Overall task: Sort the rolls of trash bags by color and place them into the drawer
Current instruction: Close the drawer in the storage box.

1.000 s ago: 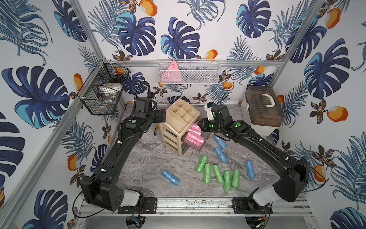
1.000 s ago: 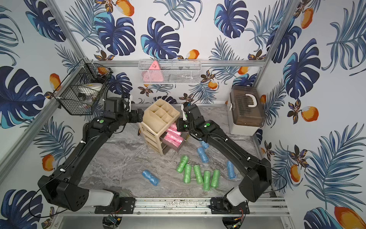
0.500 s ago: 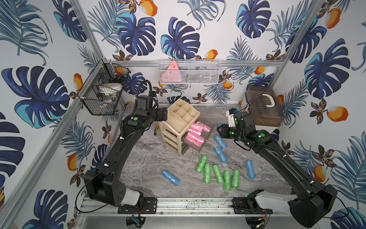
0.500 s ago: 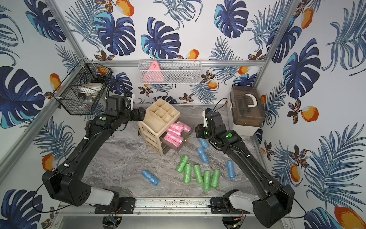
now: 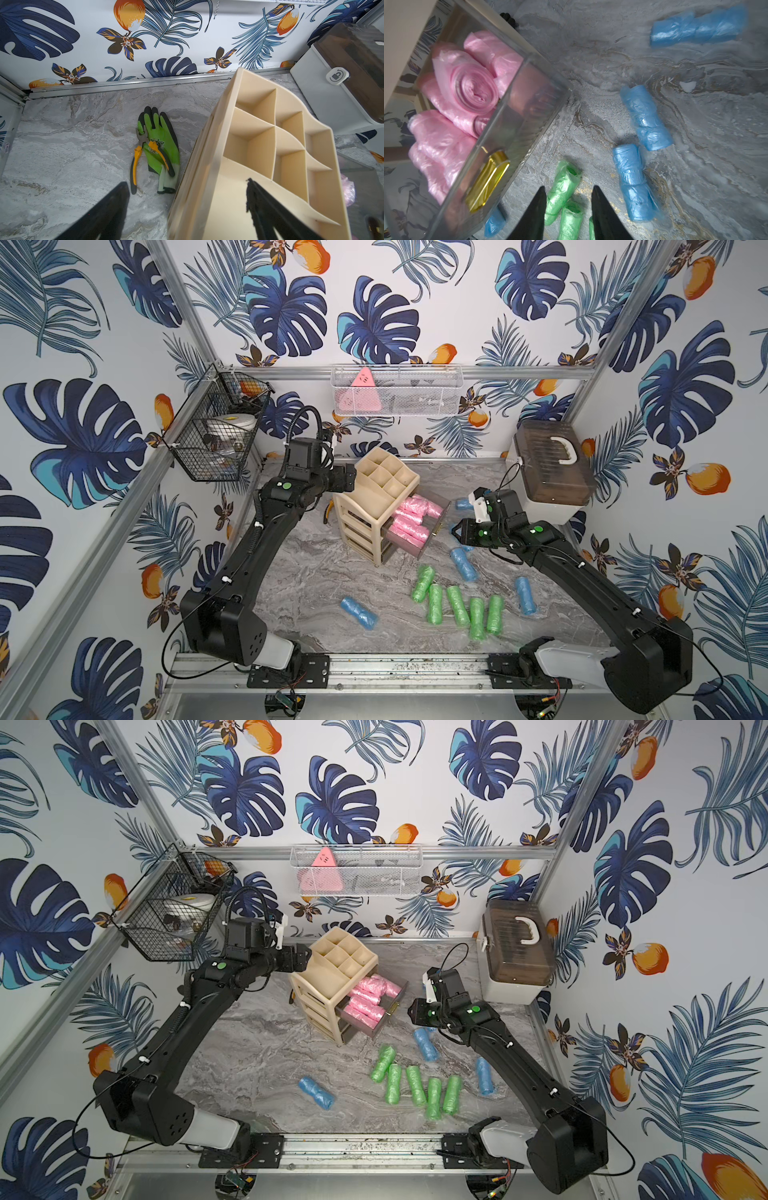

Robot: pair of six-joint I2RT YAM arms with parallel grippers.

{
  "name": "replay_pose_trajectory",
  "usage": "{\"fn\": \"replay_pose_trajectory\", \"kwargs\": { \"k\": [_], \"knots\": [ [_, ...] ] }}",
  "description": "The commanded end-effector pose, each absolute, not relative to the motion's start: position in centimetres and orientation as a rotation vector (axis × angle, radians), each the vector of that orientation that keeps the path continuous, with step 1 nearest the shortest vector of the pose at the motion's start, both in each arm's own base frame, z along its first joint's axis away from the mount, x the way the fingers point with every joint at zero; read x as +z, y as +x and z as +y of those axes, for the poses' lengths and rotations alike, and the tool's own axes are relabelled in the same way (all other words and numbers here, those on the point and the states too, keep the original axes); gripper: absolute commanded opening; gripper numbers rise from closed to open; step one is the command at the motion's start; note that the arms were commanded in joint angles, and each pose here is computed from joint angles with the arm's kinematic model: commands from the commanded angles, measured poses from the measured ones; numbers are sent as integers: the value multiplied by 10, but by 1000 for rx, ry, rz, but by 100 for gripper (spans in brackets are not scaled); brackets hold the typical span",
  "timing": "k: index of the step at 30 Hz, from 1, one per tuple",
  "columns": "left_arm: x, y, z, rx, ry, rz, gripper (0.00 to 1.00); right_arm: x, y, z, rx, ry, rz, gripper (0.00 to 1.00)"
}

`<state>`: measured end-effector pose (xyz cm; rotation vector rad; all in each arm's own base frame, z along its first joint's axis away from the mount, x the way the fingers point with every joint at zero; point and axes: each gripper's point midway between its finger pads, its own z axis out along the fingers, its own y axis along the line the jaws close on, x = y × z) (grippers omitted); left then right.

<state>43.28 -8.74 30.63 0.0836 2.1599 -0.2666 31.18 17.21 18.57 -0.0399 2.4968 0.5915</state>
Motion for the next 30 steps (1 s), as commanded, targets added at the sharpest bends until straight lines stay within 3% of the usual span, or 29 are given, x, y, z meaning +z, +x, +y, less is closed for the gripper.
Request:
{"fn": "replay_pose_trajectory", "kwargs": {
  "k": [1,14,30],
  "knots": [
    [312,438,-90,-276,107,2137,91,191,322,188,688,-48,2461,38],
    [300,444,-100,-333,131,2170,88,193,342,208,773,-46,2452,37],
    [295,438,-137,-584,248,2181,83,206,358,243,843,-84,2423,36]
  ]
}}
